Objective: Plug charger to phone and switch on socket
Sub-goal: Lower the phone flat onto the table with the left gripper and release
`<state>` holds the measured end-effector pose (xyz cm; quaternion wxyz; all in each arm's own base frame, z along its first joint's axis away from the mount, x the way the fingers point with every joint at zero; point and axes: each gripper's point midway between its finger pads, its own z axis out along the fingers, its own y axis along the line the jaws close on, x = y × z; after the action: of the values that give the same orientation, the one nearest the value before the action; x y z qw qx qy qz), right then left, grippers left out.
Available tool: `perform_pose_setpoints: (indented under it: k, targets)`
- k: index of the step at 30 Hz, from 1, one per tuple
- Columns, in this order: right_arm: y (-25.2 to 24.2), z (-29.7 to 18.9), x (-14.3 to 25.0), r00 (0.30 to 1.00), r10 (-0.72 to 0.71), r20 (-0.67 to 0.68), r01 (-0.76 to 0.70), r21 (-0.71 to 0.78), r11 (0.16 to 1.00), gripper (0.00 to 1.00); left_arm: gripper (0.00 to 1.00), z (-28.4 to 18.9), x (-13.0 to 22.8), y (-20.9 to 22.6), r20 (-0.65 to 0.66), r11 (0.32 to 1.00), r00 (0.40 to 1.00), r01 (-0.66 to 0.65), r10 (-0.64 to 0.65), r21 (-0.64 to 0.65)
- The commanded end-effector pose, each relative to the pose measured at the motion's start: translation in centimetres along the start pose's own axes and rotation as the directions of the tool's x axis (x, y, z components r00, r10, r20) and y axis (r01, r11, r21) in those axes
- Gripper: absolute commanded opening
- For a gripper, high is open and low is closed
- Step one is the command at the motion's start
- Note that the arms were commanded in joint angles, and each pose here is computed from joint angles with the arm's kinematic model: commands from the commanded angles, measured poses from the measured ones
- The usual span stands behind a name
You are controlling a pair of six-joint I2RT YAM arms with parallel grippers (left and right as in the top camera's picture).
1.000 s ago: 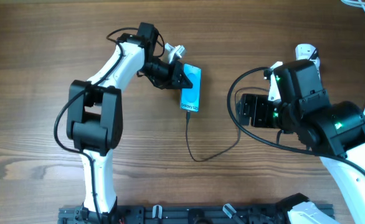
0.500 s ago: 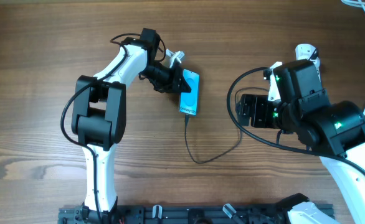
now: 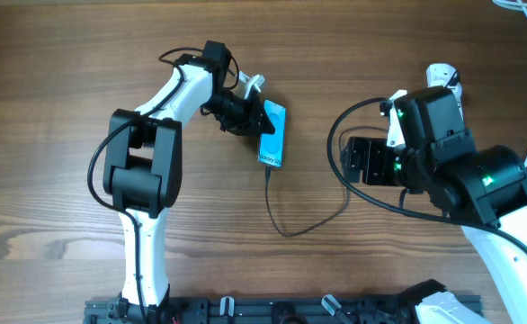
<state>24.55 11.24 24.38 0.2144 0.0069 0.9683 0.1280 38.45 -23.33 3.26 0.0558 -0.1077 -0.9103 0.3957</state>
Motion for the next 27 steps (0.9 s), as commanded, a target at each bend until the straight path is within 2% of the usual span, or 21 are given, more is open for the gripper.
perform_pose_setpoints:
  k: [1,5,9,21,23,27]
  targets:
    - [0.2,-0.3,-0.3,1.000,-0.015,0.005,0.015,-0.011,1.000,0.92,0.24,0.5,0.4,1.0,-0.015,1.000,1.000,0.015,-0.015,-0.024]
    - [0.2,-0.3,-0.3,1.000,-0.015,0.006,0.015,-0.012,1.000,0.92,0.18,0.5,0.5,1.5,-0.019,0.998,1.000,0.018,-0.020,-0.055]
    - [0.2,-0.3,-0.3,1.000,-0.015,0.005,0.015,-0.011,1.000,0.93,0.17,0.4,0.5,2.1,-0.019,0.996,1.000,0.019,-0.021,-0.089]
    - [0.2,-0.3,-0.3,1.000,-0.015,0.005,0.015,-0.011,1.000,0.93,0.29,0.4,0.6,2.6,-0.020,0.993,1.000,0.020,-0.022,-0.118]
    - [0.2,-0.3,-0.3,1.000,-0.015,0.005,0.015,-0.011,1.000,0.93,0.36,0.4,0.6,2.7,-0.020,0.993,1.000,0.020,-0.023,-0.119]
    - [0.0,-0.3,0.2,1.000,-0.014,-0.012,0.014,-0.004,1.000,0.96,0.36,0.2,0.7,3.6,-0.023,0.984,0.999,0.023,-0.028,-0.174]
